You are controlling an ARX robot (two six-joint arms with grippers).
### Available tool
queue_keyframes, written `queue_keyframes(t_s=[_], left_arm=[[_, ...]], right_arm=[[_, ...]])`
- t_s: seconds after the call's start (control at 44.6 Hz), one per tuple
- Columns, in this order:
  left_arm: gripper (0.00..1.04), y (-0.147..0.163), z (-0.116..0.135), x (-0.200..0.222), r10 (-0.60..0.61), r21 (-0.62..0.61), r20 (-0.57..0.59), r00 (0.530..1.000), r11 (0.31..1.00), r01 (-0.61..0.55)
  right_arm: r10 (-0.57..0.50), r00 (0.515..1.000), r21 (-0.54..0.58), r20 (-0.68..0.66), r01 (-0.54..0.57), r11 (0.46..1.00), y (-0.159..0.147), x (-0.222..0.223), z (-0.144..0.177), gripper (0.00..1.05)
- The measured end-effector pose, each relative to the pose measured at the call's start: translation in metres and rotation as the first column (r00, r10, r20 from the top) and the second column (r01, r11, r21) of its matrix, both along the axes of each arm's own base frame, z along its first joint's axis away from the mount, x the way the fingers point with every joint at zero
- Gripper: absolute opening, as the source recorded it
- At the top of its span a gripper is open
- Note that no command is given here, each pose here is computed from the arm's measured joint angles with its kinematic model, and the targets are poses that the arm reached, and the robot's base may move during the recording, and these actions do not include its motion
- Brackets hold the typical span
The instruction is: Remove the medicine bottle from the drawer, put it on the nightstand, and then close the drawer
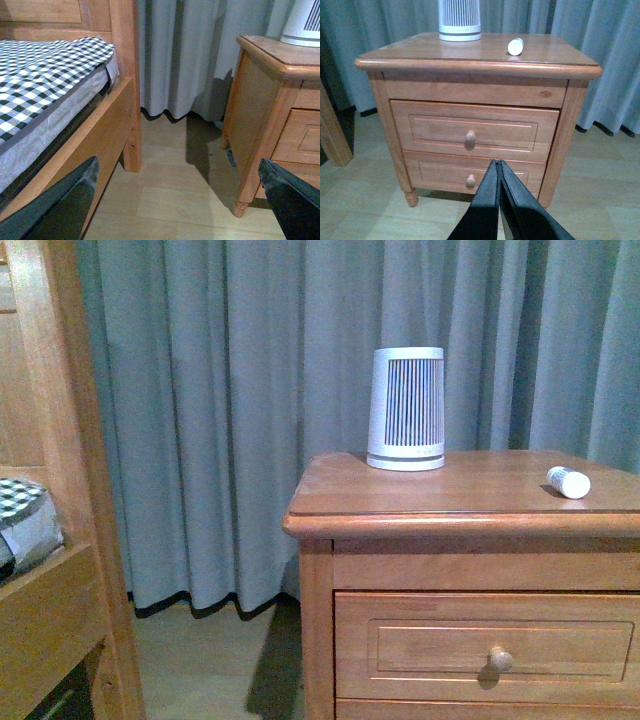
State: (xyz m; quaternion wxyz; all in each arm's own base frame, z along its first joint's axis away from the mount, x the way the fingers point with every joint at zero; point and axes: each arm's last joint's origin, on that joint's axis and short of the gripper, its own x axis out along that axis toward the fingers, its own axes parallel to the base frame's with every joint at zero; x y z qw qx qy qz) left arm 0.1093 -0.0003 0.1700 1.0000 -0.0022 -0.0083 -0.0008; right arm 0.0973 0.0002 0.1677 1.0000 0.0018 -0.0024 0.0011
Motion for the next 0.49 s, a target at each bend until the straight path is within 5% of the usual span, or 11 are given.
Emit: queue_keyframes(t_s=[0.179,0.493], left_arm=[[0.98,0.0,0.0,0.0,0.0,0.0,0.0,1.0,1.0,0.0],[0.46,0.0,-0.004,-0.011,-0.002,0.001,-0.014,1.0,1.0,0.002]], right_arm=[[0.0,1.0,0.0,0.0,0.0,1.0,0.0,0.0,0.0,0.03],[0.0,1.0,0.0,0.001,0.0,1.0,0.0,0.0,0.0,0.03]])
